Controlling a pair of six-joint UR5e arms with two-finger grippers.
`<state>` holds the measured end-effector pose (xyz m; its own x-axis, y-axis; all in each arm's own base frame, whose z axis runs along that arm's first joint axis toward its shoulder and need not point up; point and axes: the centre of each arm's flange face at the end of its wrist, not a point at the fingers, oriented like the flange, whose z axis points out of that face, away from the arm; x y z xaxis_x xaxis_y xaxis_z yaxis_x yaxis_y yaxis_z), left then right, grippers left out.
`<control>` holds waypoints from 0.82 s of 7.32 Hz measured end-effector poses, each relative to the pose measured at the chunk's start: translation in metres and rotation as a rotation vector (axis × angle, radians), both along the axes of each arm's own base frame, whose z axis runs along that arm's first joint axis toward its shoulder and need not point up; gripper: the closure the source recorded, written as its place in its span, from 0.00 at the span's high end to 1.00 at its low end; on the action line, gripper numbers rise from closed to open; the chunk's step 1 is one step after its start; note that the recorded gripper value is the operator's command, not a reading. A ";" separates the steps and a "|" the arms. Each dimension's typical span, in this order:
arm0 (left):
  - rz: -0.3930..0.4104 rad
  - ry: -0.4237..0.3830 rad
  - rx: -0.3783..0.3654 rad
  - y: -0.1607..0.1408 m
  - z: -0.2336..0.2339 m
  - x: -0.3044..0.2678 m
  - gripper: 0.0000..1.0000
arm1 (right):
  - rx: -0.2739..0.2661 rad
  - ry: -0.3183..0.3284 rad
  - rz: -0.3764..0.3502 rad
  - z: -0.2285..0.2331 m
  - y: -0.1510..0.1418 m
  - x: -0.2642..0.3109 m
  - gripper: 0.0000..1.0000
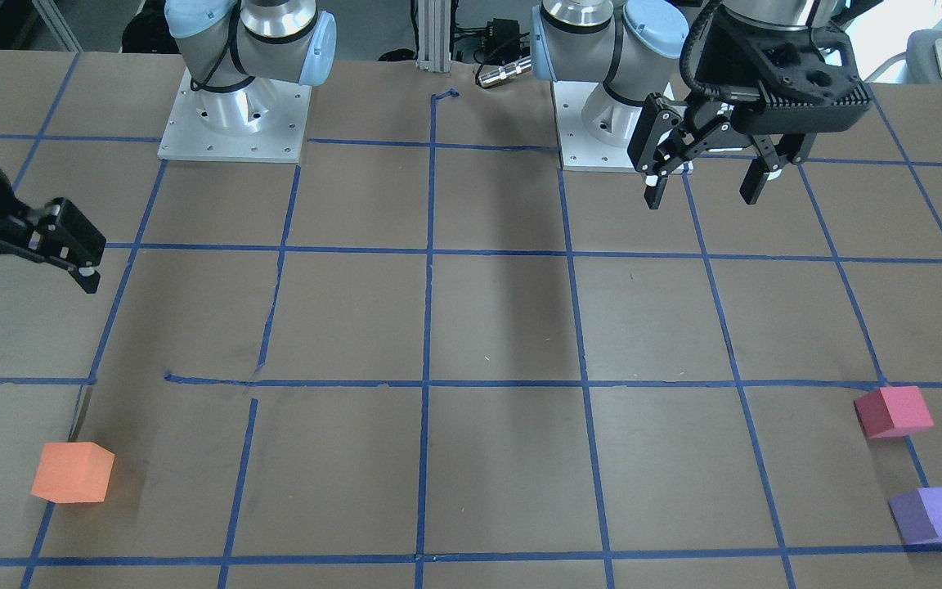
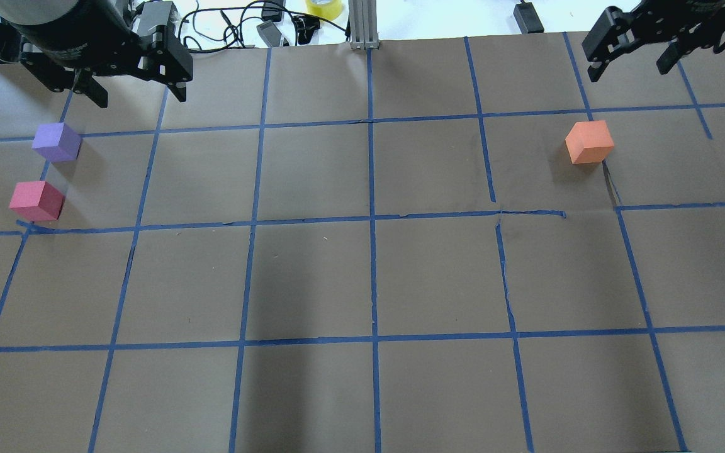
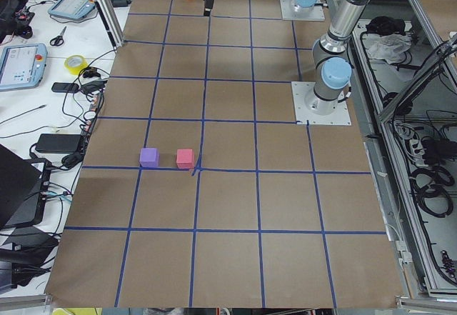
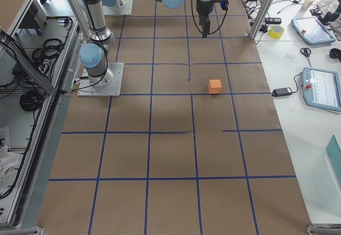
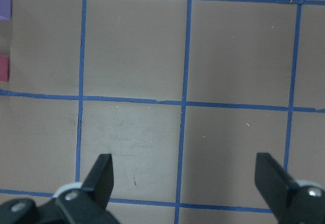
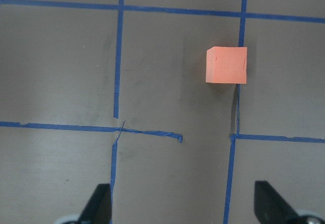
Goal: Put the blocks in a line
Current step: 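Lower the right gripper onto the orange cube, then close the right gripper on the orange cube and lift it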
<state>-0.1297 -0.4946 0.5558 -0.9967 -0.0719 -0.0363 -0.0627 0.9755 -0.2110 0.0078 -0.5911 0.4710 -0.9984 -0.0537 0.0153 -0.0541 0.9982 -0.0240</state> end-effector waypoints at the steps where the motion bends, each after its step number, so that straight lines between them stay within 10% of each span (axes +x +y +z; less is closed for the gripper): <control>1: 0.000 0.000 -0.001 0.000 0.001 0.000 1.00 | 0.055 0.003 -0.014 -0.041 -0.024 -0.030 1.00; 6: 0.008 -0.003 -0.005 0.001 0.003 0.004 1.00 | 0.062 0.026 0.052 -0.221 -0.114 -0.085 1.00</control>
<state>-0.1254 -0.4934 0.5587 -0.9960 -0.0804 -0.0388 -0.0702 0.9739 -0.2160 -0.0774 -0.7050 0.2505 -0.9936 -0.1073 0.0361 -0.1059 0.9936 0.0401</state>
